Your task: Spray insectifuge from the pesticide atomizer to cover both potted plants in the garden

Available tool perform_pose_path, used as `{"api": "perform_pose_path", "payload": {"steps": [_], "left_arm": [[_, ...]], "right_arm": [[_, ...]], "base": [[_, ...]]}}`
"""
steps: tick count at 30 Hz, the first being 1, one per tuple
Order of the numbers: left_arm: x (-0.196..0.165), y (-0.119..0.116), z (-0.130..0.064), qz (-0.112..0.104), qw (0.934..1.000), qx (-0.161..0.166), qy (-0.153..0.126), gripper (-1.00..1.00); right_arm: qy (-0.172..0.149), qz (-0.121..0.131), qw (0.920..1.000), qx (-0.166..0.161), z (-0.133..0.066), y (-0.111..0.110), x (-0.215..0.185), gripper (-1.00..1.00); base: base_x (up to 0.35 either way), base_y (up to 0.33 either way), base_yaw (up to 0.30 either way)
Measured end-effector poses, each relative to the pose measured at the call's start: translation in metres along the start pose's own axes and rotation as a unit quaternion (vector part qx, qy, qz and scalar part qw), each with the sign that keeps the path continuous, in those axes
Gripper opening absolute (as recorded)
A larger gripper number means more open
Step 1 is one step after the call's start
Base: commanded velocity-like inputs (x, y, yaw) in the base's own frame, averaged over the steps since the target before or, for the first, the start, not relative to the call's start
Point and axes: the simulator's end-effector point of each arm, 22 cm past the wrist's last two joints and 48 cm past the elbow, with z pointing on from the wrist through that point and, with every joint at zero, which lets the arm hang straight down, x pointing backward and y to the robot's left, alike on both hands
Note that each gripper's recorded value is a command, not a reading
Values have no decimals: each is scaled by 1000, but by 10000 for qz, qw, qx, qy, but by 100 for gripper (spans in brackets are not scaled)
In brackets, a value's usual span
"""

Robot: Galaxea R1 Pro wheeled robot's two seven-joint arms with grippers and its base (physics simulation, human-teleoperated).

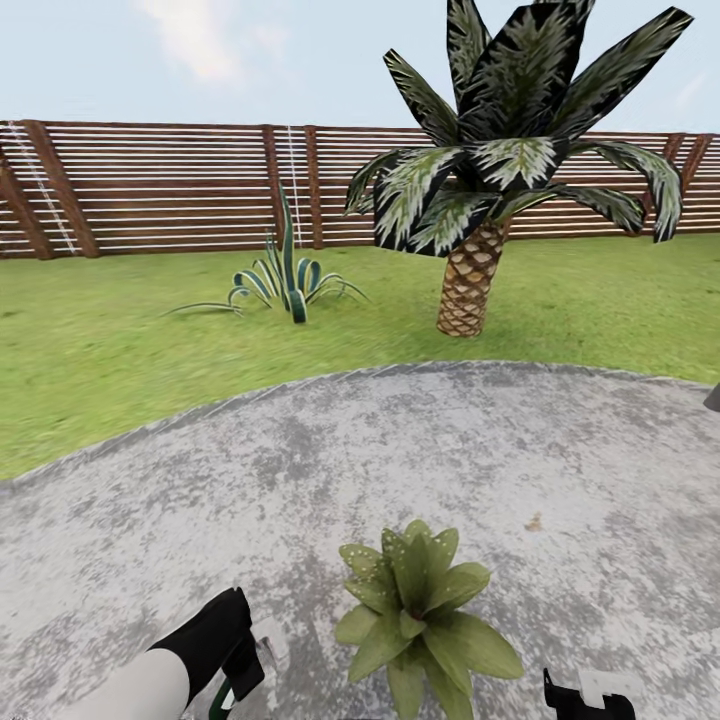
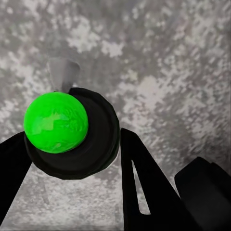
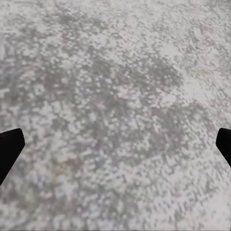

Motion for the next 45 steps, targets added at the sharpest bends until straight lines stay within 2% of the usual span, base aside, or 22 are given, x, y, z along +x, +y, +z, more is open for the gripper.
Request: {"api": "perform_pose_path", "payload": {"steps": [12, 17, 25, 32, 37, 45], "left_arm": [[1, 0, 0, 9, 10000, -5, 1, -100], [1, 0, 1, 4, 10000, -6, 4, -100], [4, 12, -3, -86, 9999, -92, 29, -100], [4, 22, -3, -122, 9994, -327, 19, -100], [13, 26, -1, -153, 9992, -362, 83, -100], [15, 26, -1, -173, 9992, -355, 89, -100]], "right_arm": [[-2, -1, 10000, 2, 0, 0, 0, 100], [1, -1, 10000, 1, 0, 0, 0, 100], [0, 1, 10000, 1, 0, 0, 0, 100], [0, 0, 10000, 0, 0, 0, 0, 100], [1, 5, 10000, 6, 0, 0, 0, 100], [0, 2, 10000, 6, 0, 0, 0, 100]], "base": [[-15, -216, 11], [-194, -188, 188], [-20, -14, 253], [0, 0, 47], [0, 0, 28], [0, 0, 257]]}}
